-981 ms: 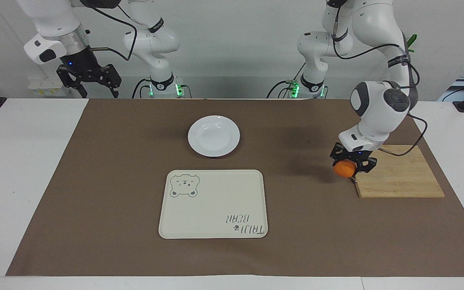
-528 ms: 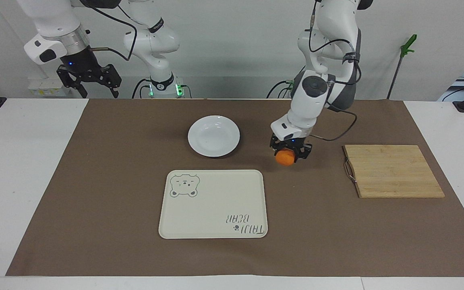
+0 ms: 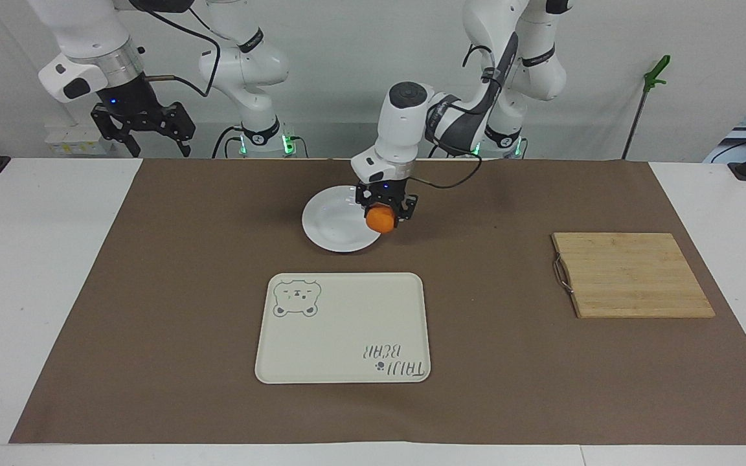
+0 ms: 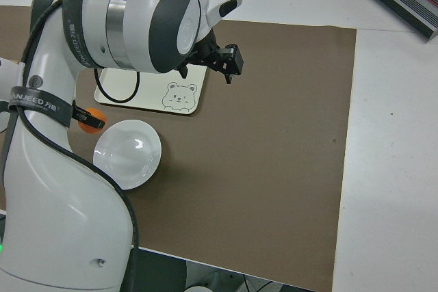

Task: Place orange and plate with both arms
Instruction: 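Lift the orange with the left gripper and carry it over the plate, then release the orange onto the plate while the right gripper reaches the plate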

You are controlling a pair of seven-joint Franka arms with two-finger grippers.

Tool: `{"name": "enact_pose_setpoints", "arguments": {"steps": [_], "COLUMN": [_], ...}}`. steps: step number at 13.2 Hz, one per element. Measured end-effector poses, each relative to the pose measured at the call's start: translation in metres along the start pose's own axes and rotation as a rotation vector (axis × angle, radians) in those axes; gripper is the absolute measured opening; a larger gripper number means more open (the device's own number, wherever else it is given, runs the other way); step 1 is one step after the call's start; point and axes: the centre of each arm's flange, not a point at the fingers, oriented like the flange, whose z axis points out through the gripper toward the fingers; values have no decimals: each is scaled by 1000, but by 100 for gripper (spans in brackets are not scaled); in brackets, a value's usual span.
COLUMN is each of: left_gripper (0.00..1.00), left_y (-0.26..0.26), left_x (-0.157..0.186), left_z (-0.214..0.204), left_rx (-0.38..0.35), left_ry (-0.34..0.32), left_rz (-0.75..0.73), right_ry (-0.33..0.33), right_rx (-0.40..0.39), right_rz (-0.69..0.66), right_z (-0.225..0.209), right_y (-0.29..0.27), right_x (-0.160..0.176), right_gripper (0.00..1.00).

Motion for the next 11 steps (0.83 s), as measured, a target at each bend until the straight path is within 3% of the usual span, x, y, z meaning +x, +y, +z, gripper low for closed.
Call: {"name": "enact_pose_setpoints", "arguments": {"steps": [4,8,11], "left_gripper": [78,78,100], "left_y": [37,48,48], "left_x": [-14,-23,-23], "left_z": [34,60,60], "left_rx": [-21,-12,-11], "left_ry": [19,-5,-7], "left_rz": [13,22,21], "right_ry": [-1,-1,-1], "right_rx": [0,0,0], "right_rz": [0,0,0], "right_z": [0,0,1], "right_y": [0,0,0], "right_x": [0,0,0], "right_gripper": [100,100,100]}}
